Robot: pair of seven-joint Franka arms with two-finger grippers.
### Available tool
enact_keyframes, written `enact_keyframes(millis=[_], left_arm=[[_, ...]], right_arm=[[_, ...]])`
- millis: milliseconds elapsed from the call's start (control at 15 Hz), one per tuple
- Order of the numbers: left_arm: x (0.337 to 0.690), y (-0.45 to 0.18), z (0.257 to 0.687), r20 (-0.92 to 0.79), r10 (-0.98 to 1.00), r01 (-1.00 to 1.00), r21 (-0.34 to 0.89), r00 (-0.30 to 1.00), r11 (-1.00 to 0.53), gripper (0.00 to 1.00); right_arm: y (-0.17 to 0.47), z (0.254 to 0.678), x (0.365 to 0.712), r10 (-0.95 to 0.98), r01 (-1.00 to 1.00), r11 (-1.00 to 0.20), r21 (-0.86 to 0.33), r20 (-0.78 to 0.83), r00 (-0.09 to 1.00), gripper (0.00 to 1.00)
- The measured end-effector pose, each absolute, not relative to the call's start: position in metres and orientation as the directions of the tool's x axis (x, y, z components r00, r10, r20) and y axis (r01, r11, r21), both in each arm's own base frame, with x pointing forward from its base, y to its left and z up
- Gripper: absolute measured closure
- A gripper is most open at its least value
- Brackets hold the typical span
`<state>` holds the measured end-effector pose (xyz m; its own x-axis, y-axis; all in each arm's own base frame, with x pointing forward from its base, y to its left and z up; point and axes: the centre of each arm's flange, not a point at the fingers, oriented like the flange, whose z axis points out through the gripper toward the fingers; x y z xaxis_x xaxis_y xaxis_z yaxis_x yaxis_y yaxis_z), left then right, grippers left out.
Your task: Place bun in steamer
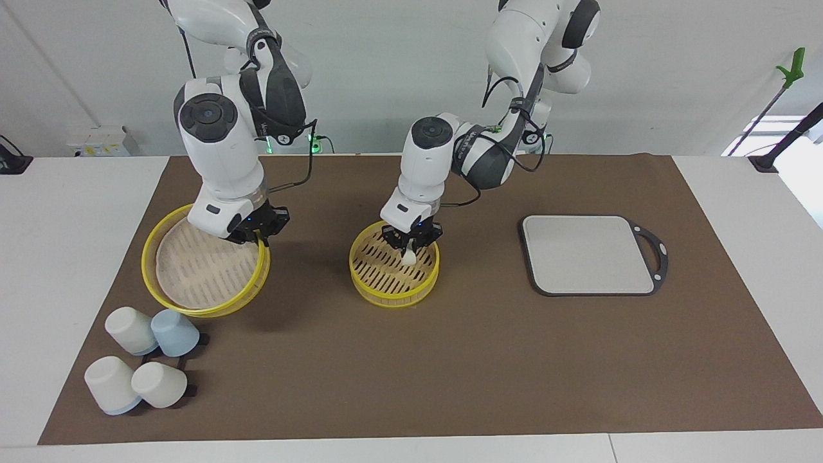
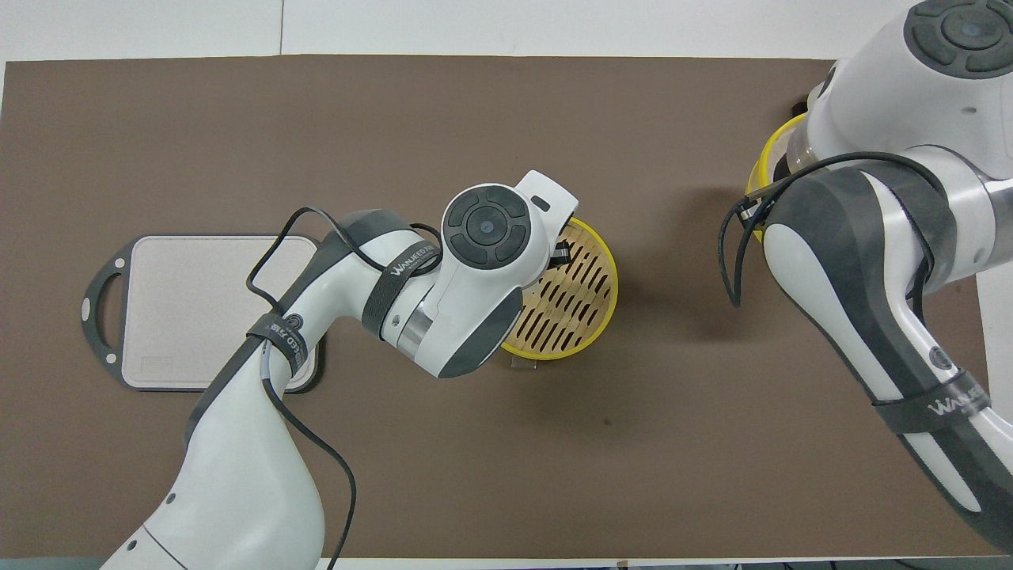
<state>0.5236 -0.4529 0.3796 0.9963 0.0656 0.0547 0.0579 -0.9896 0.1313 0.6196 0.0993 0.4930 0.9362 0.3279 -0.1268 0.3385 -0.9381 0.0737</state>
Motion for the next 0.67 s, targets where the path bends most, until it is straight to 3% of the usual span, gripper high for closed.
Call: enact_keyframes(millis=[267, 667], left_arm=[[0.526, -0.453, 0.364, 0.058, 0.061, 0.054, 0.121, 0.996, -0.991, 0.74], [0.521, -0.457, 0.358, 0.057, 0.063, 0.055, 0.12, 0.996, -0.991, 0.15]], right_arm=[[0.101, 0.493, 0.619, 0.33, 0.341, -0.937, 0.074, -0.127, 0.935, 0.91], [0.106, 0.493, 0.621, 0.339, 0.347, -0.935, 0.074, -0.108, 0.935, 0.91]])
